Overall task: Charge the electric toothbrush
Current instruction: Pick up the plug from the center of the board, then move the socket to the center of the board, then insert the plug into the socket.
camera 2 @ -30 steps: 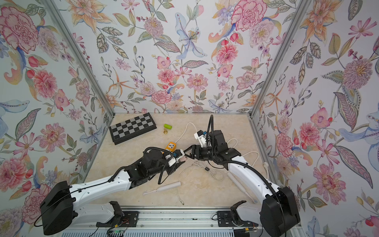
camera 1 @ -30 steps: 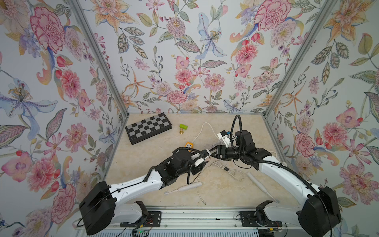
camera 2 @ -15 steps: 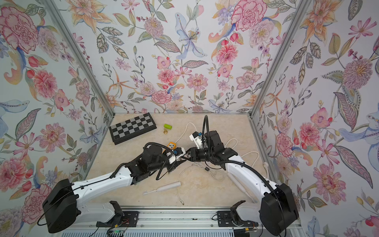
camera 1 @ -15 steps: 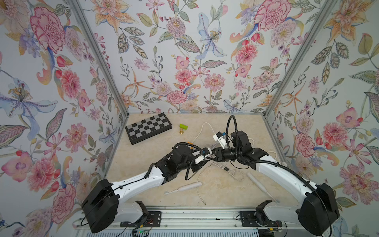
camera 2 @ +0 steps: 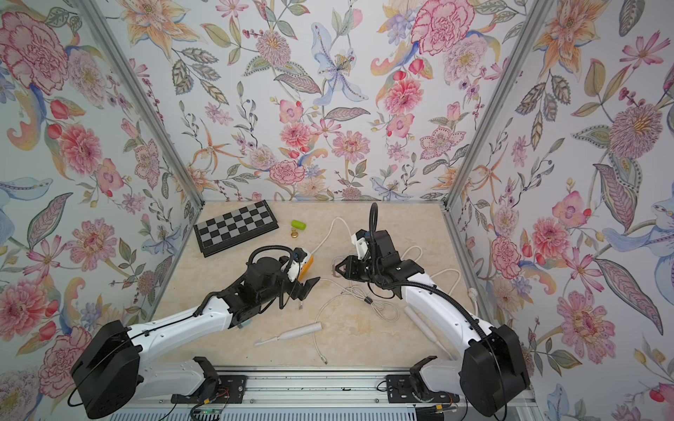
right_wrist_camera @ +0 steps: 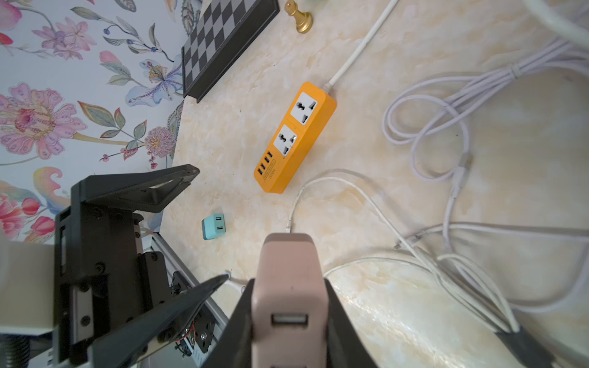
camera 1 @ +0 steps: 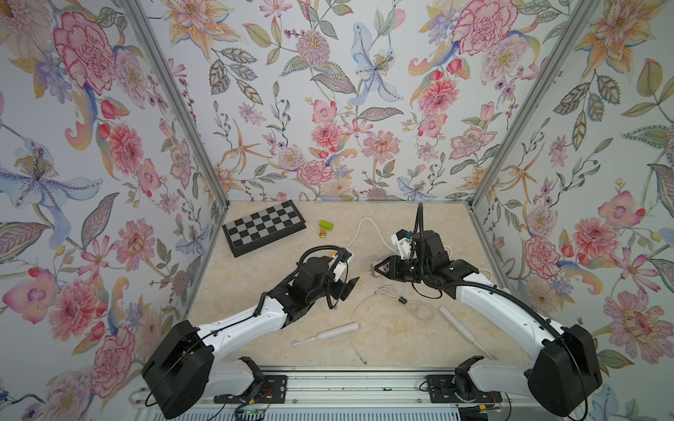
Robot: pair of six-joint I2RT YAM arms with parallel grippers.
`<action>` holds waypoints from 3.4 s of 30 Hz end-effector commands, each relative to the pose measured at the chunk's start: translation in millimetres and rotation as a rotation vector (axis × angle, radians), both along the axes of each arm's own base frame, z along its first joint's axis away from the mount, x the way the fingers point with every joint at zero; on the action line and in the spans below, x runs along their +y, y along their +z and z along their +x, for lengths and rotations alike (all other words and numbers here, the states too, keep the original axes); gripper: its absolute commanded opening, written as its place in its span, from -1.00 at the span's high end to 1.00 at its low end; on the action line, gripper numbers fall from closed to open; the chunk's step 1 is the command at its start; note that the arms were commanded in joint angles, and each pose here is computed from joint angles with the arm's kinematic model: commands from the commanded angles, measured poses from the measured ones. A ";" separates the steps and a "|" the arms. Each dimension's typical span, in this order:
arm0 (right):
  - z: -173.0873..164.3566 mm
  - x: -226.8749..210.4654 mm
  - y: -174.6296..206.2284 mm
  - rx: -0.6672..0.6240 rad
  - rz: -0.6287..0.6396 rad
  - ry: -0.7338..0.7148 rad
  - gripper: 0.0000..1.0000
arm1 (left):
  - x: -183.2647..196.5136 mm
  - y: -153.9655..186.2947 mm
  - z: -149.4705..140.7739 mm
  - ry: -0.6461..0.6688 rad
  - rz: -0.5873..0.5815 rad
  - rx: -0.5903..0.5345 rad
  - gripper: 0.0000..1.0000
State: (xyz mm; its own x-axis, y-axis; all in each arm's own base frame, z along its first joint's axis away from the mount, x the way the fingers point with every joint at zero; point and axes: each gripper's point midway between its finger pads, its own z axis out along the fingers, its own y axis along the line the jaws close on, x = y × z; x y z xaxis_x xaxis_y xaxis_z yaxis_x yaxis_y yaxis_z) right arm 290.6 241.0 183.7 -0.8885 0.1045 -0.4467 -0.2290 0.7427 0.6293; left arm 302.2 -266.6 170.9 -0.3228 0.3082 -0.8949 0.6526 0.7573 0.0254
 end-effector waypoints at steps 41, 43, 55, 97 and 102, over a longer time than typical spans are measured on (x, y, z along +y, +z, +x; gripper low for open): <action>62.8 -8.0 -58.4 0.153 -0.331 -0.378 1.00 | -10.8 -87.1 41.4 0.274 -0.366 0.506 -0.73; 64.6 0.1 -58.6 0.152 -0.348 -0.406 1.00 | 4.3 -82.1 40.9 0.322 -0.335 0.464 -0.73; 72.2 57.5 -71.5 0.169 -0.489 -0.506 1.00 | 62.4 -60.9 32.0 0.469 -0.205 0.297 -0.76; 73.5 75.4 -162.5 0.318 -0.648 -0.486 1.00 | 102.0 -62.7 15.9 0.535 -0.175 0.226 -0.82; 73.0 80.0 -177.3 0.322 -0.684 -0.477 1.00 | 101.3 -63.3 16.5 0.530 -0.177 0.232 -0.82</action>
State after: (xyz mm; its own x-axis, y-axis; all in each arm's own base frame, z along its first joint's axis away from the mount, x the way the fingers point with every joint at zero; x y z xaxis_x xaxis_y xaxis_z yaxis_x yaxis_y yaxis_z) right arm 381.9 326.9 66.1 -0.8736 0.3067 -0.3779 0.2916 0.9515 0.0982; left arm 319.1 -173.8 110.0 -0.5876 -0.1087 -0.8018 0.1704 0.9521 -0.2539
